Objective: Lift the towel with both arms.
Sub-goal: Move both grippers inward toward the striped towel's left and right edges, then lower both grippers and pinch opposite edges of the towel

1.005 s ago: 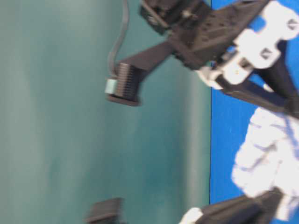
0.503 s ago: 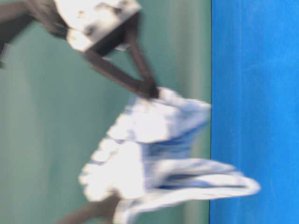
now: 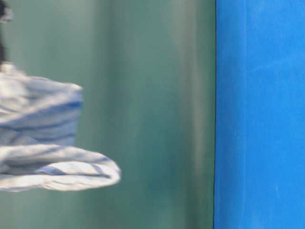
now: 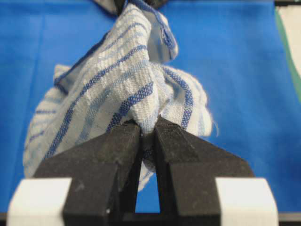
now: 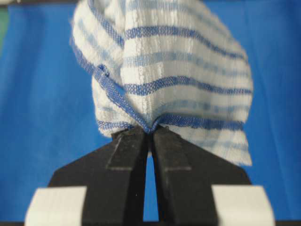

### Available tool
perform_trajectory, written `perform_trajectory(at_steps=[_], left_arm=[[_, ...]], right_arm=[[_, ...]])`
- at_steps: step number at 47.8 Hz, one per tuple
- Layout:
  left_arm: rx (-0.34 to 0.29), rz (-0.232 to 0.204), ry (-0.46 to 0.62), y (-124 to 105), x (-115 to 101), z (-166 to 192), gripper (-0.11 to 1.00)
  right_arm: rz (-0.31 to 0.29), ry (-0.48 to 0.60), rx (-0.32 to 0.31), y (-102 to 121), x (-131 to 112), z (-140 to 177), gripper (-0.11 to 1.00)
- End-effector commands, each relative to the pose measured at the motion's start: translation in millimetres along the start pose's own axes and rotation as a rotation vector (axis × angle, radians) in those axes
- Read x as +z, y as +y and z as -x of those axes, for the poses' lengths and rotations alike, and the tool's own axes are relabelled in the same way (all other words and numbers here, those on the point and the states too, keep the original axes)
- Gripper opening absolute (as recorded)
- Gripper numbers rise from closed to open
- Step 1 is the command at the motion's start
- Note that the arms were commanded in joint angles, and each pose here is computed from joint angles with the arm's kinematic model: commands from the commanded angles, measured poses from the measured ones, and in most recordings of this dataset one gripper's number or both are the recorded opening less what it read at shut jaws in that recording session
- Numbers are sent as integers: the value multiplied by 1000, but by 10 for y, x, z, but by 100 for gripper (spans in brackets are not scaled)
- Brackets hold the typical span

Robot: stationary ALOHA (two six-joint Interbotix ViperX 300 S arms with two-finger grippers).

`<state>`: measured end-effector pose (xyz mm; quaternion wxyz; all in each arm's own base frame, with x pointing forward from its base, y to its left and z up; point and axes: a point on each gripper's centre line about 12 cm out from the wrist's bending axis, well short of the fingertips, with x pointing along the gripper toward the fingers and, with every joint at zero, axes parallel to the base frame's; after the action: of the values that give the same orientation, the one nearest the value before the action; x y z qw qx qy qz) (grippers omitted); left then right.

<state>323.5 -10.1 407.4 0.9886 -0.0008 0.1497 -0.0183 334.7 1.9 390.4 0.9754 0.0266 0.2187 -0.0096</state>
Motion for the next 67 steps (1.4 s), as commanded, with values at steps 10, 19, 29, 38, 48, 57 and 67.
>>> perform_trajectory(at_steps=[10, 19, 29, 38, 48, 57, 67], left_arm=[[5, -65, -43, 10, 216, 6, 4], [23, -59, -44, 72, 228, -9, 5], [46, -53, -59, 148, 247, 1, 38], [31, -58, -57, 97, 227, 11, 87], [21, -57, -10, 68, 52, -67, 85], [-11, -62, 70, -34, -387, -232, 85], [-39, -70, 119, -132, -989, -374, 85]], right_arm=[[16, -30, -5, -2, 181, 102, 4], [55, -37, -25, -39, 193, 108, 4], [77, -37, -62, -126, 201, 112, 5], [73, -6, -65, -131, 154, 111, 54], [58, 30, -66, -138, 51, 69, 63], [19, 92, -59, -130, -301, -115, 64], [-17, 135, -26, -52, -773, -449, 64]])
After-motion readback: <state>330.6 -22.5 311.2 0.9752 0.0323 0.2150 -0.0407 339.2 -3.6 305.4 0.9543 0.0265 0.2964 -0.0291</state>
